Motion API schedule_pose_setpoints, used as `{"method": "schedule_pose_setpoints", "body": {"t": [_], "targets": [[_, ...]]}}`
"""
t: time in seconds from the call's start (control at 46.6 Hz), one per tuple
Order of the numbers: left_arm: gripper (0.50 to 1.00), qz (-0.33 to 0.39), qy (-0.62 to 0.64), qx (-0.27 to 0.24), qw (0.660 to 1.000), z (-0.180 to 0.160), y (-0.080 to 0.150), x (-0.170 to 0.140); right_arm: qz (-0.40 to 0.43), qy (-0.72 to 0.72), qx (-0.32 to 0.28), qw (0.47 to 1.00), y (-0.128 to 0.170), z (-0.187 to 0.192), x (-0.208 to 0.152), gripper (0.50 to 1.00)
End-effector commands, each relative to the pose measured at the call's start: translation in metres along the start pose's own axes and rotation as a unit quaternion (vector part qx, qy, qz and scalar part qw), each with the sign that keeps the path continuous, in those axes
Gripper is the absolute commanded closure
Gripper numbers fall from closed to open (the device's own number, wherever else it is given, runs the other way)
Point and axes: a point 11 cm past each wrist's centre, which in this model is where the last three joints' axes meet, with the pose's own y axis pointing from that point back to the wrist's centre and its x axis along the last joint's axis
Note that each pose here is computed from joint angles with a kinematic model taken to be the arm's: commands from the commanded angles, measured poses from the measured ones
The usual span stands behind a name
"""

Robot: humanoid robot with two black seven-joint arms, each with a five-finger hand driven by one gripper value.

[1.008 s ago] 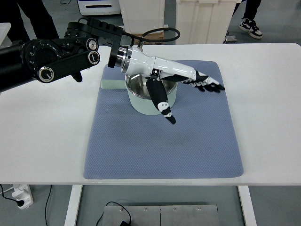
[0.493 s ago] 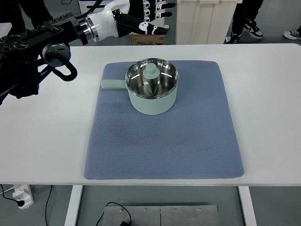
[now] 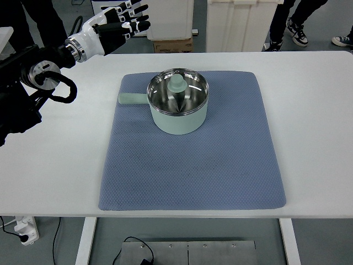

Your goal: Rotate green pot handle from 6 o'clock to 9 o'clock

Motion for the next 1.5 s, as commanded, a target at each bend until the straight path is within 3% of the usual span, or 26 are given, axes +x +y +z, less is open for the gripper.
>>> {"method": "schedule_pose_setpoints", "body": {"t": [0.0,0.257,0.601,1.051,1.48], "targets": [[0.5,0.027,0.022,-0.007,0.999,-0.007,0.005,0.013,0.0,0.0,0.0,1.0,0.0,0.0,0.0,0.5],[0.5,0.093,0.08,-0.018,0.992,-0.035,0.019,0.039,0.001,-0.001,0.0,1.0,0.0,-0.001,0.001,0.5],[0.5,0.123,0.117,-0.012,0.985,-0.066,0.027,0.047,-0.001,0.0,0.005,1.0,0.0,-0.005,0.0,0.5],[0.5,0.159,0.126,-0.025,0.979,-0.085,0.043,0.065,-0.001,0.0,0.005,1.0,0.0,-0.005,0.0,0.5],[0.5,0.164,0.126,-0.046,0.977,-0.086,0.043,0.065,-0.001,-0.001,0.005,1.0,0.0,-0.005,0.0,0.5]]}}
